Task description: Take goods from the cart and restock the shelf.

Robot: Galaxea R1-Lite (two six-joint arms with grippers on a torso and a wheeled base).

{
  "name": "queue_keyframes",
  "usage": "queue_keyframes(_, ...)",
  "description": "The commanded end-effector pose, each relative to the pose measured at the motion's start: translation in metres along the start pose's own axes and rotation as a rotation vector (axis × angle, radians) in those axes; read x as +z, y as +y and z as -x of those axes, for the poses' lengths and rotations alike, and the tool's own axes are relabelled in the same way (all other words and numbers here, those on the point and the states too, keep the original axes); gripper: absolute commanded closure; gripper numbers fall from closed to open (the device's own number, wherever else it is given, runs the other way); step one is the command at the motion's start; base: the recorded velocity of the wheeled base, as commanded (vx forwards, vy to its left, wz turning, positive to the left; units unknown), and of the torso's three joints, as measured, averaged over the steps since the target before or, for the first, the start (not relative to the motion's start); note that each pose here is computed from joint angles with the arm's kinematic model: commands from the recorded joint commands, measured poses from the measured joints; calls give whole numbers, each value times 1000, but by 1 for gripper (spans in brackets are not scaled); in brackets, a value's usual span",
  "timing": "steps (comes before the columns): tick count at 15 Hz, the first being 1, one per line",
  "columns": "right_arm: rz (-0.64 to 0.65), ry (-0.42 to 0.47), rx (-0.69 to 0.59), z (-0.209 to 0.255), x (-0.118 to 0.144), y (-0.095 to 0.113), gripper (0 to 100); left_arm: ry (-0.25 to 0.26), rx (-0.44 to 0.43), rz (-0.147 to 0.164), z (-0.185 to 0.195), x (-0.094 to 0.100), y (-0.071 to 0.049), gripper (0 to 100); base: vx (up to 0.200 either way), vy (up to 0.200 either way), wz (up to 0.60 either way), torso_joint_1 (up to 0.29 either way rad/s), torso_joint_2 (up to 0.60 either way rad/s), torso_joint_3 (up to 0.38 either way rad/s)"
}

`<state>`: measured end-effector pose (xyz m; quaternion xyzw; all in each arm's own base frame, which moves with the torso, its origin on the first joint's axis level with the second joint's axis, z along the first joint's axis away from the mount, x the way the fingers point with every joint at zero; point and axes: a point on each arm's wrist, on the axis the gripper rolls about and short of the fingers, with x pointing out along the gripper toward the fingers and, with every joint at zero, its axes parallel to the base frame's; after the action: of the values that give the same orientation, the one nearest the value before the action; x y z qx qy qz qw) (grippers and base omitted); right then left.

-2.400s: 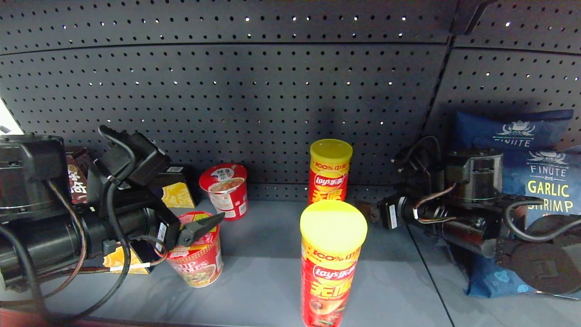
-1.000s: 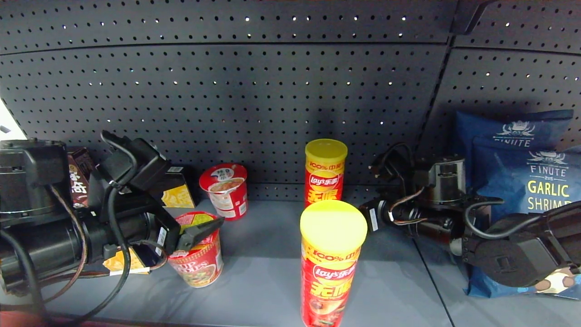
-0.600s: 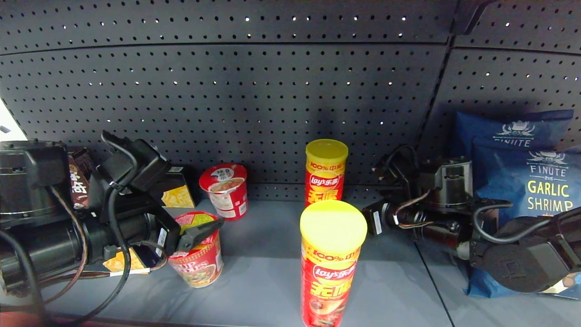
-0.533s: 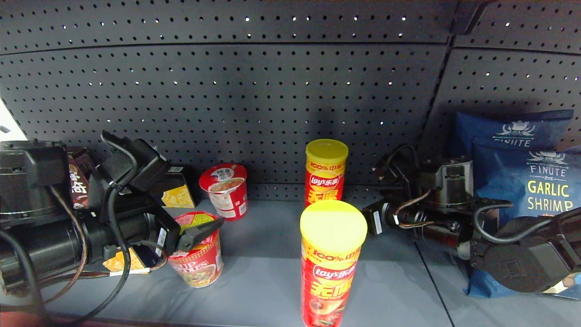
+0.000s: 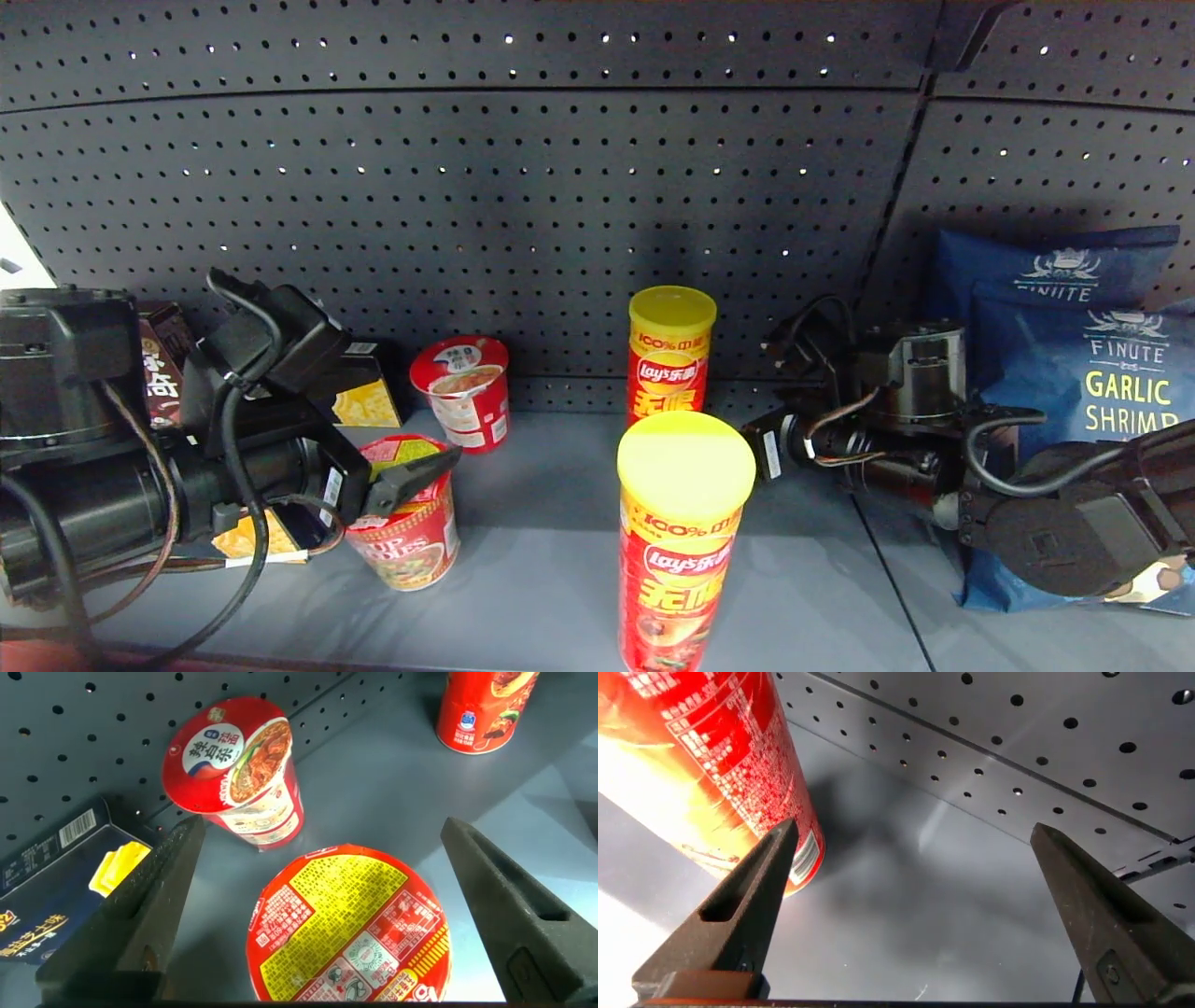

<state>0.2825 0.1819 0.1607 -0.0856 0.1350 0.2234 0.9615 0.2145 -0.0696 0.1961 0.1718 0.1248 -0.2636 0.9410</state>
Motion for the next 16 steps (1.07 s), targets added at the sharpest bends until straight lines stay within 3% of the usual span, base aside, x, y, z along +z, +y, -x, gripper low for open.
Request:
queue_keyframes(1,1,1,0,-1,0,0,0,1,0,0,0,0,0,0,0,0,0,0,0,0)
queue_keyframes(8,0,8,-4,-2,-2,0,0,7,0,2,1,-3,-1,0,0,0,0,0,0,0)
queue_keyframes(13,-6,-39,-7,28,8,-4,0,0,24,7,7,-3,4,0,0,0,0,0,0,0)
queue_keyframes(16,-1,-6,-5,32,-2,-5,0,6,23,9,8,-5,3,0,0,0,0,0,0,0)
